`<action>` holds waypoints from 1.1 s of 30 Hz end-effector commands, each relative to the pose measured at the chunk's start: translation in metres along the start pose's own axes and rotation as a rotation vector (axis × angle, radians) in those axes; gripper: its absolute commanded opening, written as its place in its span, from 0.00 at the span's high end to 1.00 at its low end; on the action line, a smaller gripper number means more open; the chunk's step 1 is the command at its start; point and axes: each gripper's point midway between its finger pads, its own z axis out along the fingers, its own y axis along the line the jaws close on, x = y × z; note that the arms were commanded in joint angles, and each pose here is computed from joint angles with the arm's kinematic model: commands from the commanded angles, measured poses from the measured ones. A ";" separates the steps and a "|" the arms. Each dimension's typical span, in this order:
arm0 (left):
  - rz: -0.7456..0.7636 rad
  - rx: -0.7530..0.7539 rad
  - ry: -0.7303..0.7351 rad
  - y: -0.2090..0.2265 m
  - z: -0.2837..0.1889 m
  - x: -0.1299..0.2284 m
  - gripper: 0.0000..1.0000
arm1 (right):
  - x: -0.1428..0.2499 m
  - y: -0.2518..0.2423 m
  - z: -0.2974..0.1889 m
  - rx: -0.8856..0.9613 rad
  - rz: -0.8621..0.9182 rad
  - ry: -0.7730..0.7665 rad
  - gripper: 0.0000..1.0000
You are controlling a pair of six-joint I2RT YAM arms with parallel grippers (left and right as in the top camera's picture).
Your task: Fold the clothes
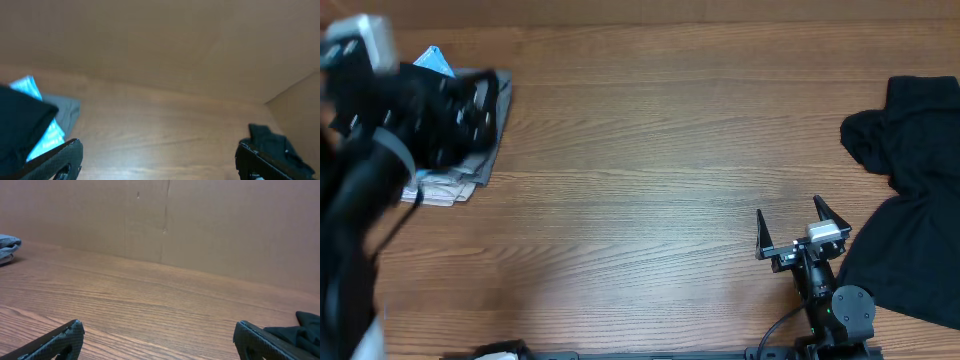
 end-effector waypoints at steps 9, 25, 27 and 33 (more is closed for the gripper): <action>0.079 0.109 -0.123 -0.036 -0.104 0.070 0.00 | 0.003 0.000 0.000 0.000 -0.003 0.000 0.00; 0.018 0.052 -0.031 0.039 -0.056 0.244 0.00 | 0.003 0.000 0.000 0.000 -0.003 0.000 0.00; 0.030 0.054 -0.068 0.047 -0.041 0.248 0.00 | 0.003 0.000 0.000 0.000 -0.003 0.000 0.00; 0.077 0.083 -0.209 0.062 -0.003 0.247 0.00 | 0.003 0.000 0.000 0.000 -0.003 0.000 0.00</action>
